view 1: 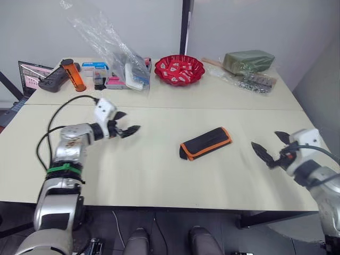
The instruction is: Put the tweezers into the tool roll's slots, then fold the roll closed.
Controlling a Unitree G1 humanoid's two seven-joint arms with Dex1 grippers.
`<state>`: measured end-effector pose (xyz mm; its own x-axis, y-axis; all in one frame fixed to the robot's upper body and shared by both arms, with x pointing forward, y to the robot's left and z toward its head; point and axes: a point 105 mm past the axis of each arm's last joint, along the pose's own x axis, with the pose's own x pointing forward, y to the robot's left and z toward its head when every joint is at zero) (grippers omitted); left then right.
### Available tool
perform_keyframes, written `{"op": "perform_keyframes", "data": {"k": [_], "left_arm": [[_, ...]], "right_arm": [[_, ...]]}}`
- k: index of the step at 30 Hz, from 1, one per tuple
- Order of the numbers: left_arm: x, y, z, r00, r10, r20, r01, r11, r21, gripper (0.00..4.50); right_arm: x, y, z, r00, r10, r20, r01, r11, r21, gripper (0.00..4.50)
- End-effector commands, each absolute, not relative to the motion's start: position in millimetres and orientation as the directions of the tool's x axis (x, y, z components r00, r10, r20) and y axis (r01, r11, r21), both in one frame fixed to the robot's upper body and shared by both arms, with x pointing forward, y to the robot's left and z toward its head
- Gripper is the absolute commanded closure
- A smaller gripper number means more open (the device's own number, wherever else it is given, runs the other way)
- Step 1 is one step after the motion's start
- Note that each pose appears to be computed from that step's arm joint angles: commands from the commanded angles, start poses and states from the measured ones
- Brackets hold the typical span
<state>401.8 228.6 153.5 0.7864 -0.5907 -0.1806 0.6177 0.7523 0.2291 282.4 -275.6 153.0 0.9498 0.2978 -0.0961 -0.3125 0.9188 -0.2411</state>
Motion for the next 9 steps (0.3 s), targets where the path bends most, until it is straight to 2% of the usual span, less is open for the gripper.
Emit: {"op": "perform_keyframes", "data": {"k": [1, 5, 9], "left_arm": [[391.3, 257.9, 160.1, 0.833, -0.528, -0.163, 0.552, 0.782, 0.288, 0.00], [373.3, 274.1, 144.4, 0.828, -0.516, -0.219, 0.560, 0.776, 0.290, 0.00], [365.6, 276.7, 133.2, 0.815, -0.523, -0.248, 0.574, 0.786, 0.228, 0.00]], "right_arm": [[269.3, -288.7, 165.8, 0.962, 0.269, -0.051, -0.273, 0.928, -0.254, 0.02], [254.8, -298.5, 150.8, 0.961, 0.259, -0.100, -0.275, 0.935, -0.225, 0.02], [249.3, -300.2, 143.7, 0.958, 0.263, -0.109, -0.281, 0.937, -0.207, 0.02]]}}
